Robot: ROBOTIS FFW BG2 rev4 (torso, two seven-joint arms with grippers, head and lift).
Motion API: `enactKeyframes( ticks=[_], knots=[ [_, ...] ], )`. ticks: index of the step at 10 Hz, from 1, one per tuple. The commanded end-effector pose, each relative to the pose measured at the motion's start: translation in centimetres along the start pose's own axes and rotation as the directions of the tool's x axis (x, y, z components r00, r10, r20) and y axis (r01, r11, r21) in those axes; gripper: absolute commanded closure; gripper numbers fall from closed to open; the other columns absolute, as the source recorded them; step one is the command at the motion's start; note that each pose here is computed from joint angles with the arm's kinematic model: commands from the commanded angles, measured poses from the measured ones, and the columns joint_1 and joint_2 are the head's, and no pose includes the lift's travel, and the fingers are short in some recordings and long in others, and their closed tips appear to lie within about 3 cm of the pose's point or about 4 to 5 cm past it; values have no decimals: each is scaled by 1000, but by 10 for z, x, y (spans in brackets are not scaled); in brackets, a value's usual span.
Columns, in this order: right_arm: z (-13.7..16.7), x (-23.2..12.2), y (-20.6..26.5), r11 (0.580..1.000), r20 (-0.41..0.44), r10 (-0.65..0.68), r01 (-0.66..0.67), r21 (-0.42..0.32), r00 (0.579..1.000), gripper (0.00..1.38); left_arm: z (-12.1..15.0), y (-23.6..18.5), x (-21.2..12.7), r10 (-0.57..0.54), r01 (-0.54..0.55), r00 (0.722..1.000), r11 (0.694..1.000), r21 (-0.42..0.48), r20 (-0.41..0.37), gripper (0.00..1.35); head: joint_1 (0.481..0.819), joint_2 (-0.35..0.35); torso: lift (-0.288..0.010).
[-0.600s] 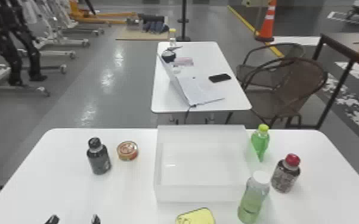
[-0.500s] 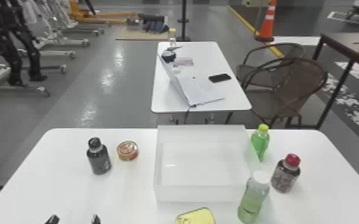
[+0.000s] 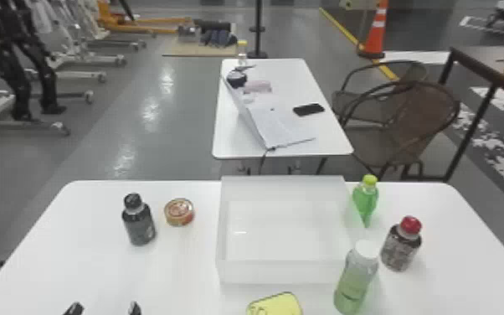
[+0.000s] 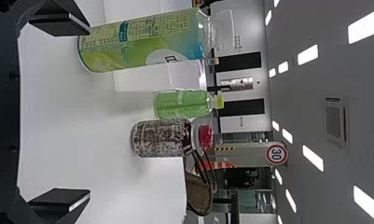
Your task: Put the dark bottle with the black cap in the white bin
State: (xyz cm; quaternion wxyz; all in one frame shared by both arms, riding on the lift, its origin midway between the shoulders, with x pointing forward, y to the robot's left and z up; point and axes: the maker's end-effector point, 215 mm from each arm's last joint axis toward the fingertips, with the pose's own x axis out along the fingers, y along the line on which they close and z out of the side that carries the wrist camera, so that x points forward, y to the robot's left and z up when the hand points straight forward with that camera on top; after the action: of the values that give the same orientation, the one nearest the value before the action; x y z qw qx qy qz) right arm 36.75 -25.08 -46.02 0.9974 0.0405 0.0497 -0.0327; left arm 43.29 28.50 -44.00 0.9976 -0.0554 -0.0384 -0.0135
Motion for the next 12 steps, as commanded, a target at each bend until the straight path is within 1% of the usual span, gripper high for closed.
enactKeyframes(
  ticks=[1, 4, 7, 10, 12],
  knots=[
    [0, 0, 0, 1000, 0, 0, 0, 0, 1000, 75, -3, -4, 3, -5, 5, 1000, 1000, -10, -11, 102, 549, 0, -100],
    [0, 0, -1, 1000, 0, -2, 2, 1, 1000, 75, -11, -11, 30, -28, 27, 998, 999, -24, -59, 98, 549, 0, -100],
    [0, 0, 0, 1000, 0, -1, 1, 3, 1000, 75, -15, -17, 66, -67, 69, 992, 997, 16, -105, 96, 549, 0, -100],
    [-1, 0, -1, 1000, -2, -2, 2, 4, 1000, 75, -18, -10, 103, -78, 87, 990, 994, 67, -122, 96, 549, 0, -100],
    [-1, 2, 0, 1000, 3, -2, 2, 9, 1000, 75, -20, -13, 131, -89, 98, 989, 993, 72, -120, 96, 549, 0, -100]
  ],
)
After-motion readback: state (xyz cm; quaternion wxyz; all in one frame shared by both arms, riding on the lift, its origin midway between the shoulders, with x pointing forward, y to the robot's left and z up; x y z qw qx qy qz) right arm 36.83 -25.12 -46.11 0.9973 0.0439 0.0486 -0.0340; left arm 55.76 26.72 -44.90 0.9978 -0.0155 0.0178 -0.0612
